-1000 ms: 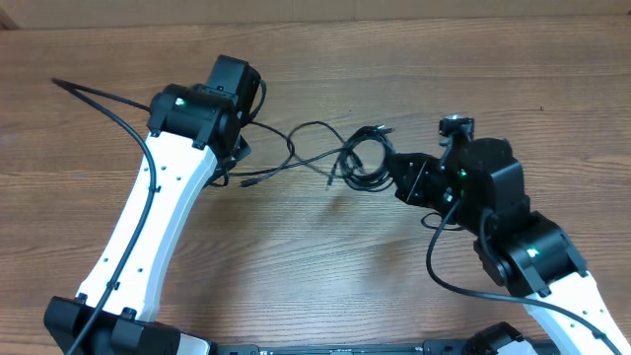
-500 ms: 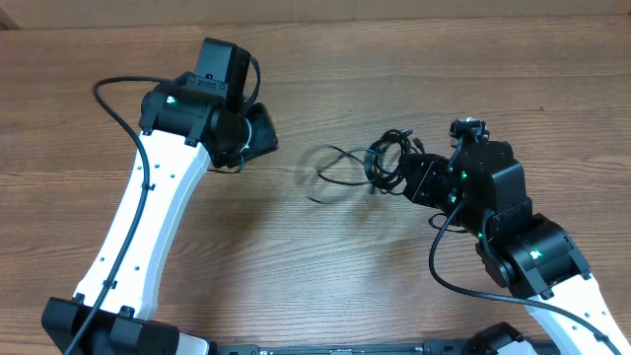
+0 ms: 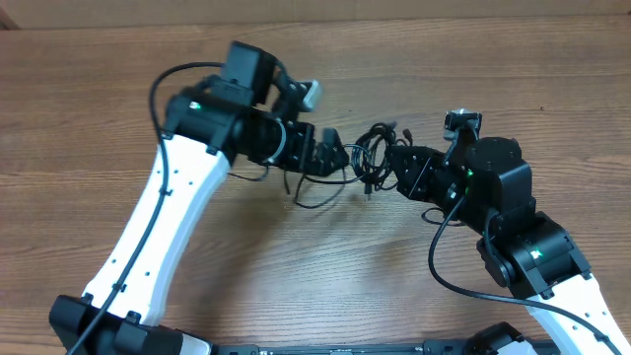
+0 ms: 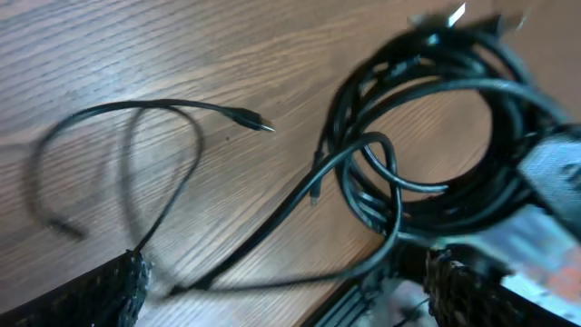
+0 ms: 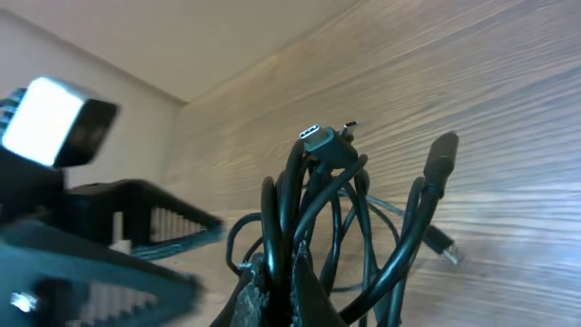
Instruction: Untangle cables
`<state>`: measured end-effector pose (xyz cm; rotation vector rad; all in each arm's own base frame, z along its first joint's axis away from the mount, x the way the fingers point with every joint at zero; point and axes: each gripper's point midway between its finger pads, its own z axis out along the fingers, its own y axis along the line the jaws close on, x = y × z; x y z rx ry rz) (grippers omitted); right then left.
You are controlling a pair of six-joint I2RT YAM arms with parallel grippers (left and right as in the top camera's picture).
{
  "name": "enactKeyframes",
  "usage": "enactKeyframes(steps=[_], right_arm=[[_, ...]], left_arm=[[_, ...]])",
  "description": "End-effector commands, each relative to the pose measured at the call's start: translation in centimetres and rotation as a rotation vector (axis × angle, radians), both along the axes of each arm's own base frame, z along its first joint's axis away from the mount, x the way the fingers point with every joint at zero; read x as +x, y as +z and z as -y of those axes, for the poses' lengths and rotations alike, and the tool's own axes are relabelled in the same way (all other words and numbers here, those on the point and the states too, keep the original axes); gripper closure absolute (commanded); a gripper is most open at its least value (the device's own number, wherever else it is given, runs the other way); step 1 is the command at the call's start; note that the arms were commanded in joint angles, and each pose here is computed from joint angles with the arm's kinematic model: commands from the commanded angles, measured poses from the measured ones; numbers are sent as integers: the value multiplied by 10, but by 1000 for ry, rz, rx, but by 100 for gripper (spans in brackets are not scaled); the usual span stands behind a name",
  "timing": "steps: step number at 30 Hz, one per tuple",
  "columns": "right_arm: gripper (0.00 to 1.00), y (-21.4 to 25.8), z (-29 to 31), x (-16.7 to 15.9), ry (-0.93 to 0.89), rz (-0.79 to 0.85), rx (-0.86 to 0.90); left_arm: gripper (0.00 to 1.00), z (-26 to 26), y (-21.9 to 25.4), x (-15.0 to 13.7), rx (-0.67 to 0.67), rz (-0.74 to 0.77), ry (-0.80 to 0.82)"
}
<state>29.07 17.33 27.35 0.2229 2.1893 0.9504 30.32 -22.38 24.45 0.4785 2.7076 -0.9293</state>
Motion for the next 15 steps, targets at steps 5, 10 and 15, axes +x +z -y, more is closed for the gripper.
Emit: enactKeyframes(steps=[5, 10, 15], right_arm=[[96, 17, -9, -8, 47, -5, 72], [96, 16, -11, -10, 62, -14, 77], [96, 16, -11, -10, 59, -14, 75]], left_arm=[[12, 10, -18, 7, 137, 93, -65], [69, 10, -27, 11, 152, 76, -63], [96, -5, -39, 22, 242, 54, 53]])
